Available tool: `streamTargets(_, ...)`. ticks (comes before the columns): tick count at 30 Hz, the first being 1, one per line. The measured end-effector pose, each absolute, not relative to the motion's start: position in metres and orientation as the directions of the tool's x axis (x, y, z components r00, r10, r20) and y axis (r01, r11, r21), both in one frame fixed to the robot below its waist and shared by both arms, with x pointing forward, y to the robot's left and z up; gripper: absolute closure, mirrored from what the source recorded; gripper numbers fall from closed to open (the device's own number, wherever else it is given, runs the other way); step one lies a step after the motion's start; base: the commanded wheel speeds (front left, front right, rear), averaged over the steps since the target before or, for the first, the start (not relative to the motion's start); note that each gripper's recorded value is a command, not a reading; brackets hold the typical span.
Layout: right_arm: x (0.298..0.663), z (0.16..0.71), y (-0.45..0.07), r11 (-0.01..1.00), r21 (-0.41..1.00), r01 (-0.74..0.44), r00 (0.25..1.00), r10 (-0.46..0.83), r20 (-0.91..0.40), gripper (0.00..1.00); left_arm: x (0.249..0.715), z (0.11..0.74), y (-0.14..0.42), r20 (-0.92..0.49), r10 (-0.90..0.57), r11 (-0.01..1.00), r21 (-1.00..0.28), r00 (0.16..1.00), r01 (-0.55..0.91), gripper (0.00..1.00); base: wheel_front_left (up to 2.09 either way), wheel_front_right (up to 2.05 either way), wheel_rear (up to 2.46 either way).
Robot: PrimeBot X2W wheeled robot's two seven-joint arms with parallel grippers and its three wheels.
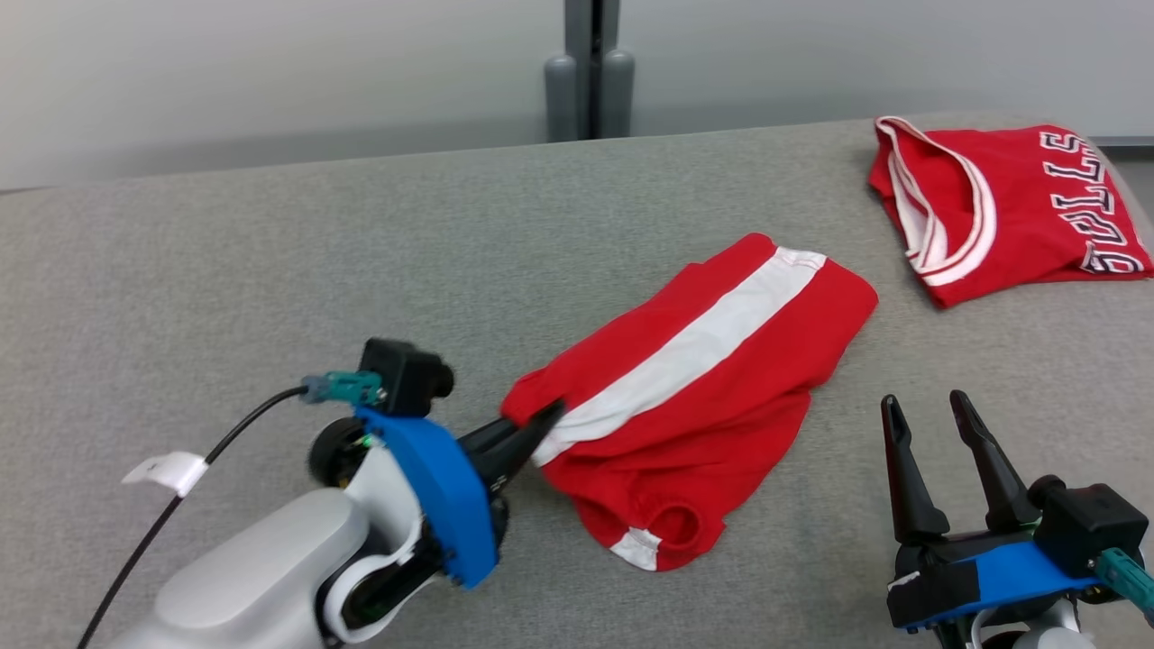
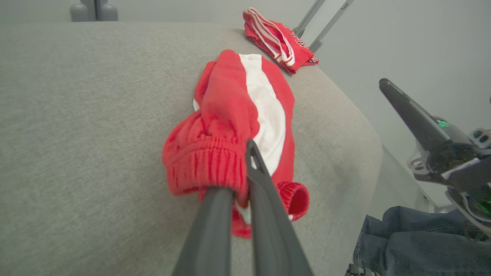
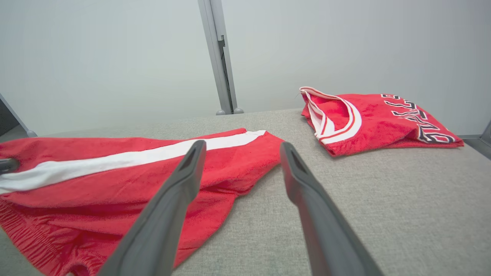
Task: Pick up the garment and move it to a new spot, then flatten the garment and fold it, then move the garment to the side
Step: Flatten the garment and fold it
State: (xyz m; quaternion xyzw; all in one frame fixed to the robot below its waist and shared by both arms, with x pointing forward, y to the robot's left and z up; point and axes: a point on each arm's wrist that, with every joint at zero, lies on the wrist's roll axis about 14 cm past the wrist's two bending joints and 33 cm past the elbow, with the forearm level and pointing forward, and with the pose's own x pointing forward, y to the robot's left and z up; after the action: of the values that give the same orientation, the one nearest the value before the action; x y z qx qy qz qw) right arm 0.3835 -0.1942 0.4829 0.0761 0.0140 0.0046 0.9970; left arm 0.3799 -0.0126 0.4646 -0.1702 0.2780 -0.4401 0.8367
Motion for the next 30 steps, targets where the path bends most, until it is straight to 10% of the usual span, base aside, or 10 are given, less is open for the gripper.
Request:
streamTargets(7, 0.395, 0.478, -0.175, 0.985, 0.163, -0.063, 0.997, 0.07, -0.038, 0.0, 0.381, 0.409, 0.071, -0.541, -0.607, 0.784, -0.284, 0.582, 0.553, 1.0, 0.0, 0.0, 0.0)
streamTargets(17, 0.396, 0.479, -0.168, 0.983, 0.165, -0.081, 0.995, 0.089, -0.04, 0.0, 0.4, 0.399, 0.118, -0.519, -0.396, 0.903, -0.071, 0.758, 0.424, 1.0, 0.0, 0.0, 0.0)
streamTargets(19, 0.395, 0.48, -0.169, 0.983, 0.164, -0.08, 0.995, 0.088, -0.039, 0.0, 0.404, 0.403, 0.119, -0.487, -0.378, 0.915, -0.069, 0.787, 0.397, 0.78, 0.0, 0.0, 0.0)
streamTargets(20, 0.395, 0.481, -0.169, 0.983, 0.164, -0.081, 0.995, 0.088, -0.038, 0.0, 0.406, 0.406, 0.12, -0.466, -0.368, 0.922, -0.069, 0.805, 0.382, 0.0, 0.0, 0.0, 0.0)
streamTargets(30, 0.391, 0.498, -0.169, 0.985, 0.145, -0.089, 0.996, 0.09, 0.0, 0.0, 0.393, 0.426, 0.113, -0.324, -0.303, 0.918, -0.352, 0.897, 0.183, 0.0, 0.0, 0.0, 0.0)
